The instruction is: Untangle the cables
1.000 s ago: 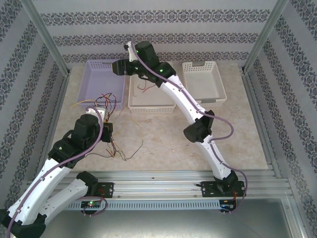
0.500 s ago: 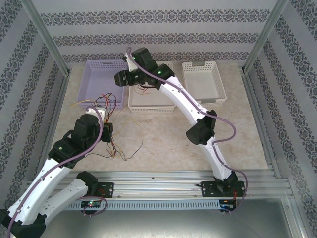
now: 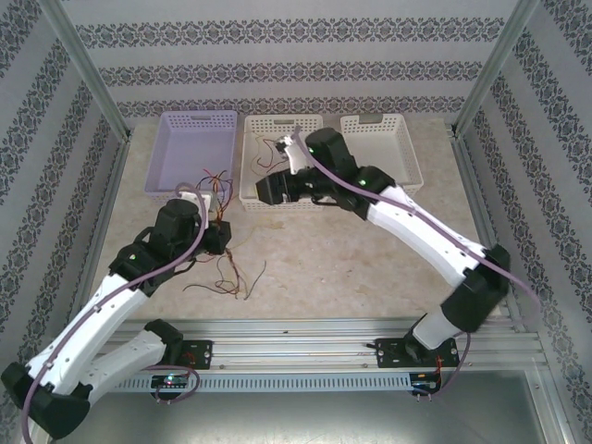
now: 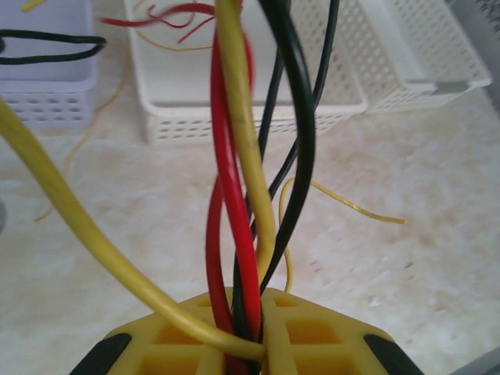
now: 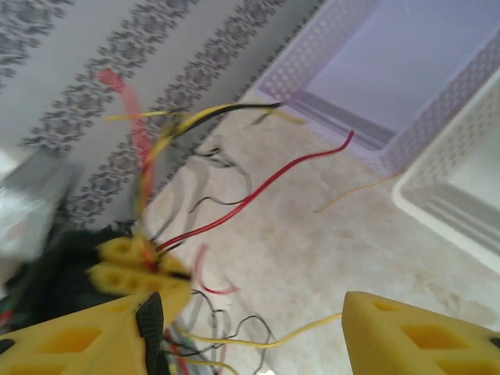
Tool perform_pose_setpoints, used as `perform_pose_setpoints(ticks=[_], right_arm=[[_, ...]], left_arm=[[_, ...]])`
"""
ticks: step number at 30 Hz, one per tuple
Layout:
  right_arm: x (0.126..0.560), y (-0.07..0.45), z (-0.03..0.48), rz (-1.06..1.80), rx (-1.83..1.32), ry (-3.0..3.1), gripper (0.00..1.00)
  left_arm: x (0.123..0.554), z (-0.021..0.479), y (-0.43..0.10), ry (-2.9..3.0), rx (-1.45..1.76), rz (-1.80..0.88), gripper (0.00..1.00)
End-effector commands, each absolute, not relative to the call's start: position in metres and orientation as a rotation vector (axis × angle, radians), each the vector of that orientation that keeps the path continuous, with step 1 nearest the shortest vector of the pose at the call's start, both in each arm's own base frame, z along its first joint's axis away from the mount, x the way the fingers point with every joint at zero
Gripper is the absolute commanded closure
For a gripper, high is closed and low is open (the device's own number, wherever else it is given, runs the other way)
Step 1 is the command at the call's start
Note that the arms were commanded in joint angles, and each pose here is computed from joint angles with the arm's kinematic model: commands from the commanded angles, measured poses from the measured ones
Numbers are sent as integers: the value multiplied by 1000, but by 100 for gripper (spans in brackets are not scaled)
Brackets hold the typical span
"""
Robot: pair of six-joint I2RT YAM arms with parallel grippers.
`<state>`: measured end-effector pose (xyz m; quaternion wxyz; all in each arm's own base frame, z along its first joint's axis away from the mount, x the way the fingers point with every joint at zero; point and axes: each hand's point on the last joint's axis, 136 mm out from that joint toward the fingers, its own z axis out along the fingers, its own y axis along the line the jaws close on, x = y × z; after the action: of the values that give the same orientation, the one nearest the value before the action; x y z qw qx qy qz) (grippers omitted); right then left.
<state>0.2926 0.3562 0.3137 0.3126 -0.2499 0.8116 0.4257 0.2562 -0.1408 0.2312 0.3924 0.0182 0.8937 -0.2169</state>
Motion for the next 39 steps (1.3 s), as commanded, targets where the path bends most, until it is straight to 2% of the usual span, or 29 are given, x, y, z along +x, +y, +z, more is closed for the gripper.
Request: perform_pose_setpoints(ticks=[1,8,15,18,21,24,28,32,39], right_arm=[[271,354,323,1216,-686,2002,38],[226,339,268,1221,-740,2003,38],[232,327,202,1034,-708,2143,42],[234,320,183,982,-677,2194,44],[238,315,163,921,-659,2259,44],[235,327,149,961,-691,2295,46],[231,346,129,941,-752,2324,46],[230,366,111,916,-811,2356,47],[233,383,85,869,-879,2385,48]], left_arm=[[284,251,-175,2184,-50,-800,85],[316,244,-205,2154,-140,-947,79],[322,226,-218,2201,-183,-951,78],[313,211,-205,2245,-195,-873,68],[300,197,-194,2286,-208,-833,53],[284,179,-186,2328,-234,-827,46],[264,165,-169,2357,-291,-790,40],[246,152,-151,2368,-364,-752,29],[229,118,-143,2434,-447,-749,26]])
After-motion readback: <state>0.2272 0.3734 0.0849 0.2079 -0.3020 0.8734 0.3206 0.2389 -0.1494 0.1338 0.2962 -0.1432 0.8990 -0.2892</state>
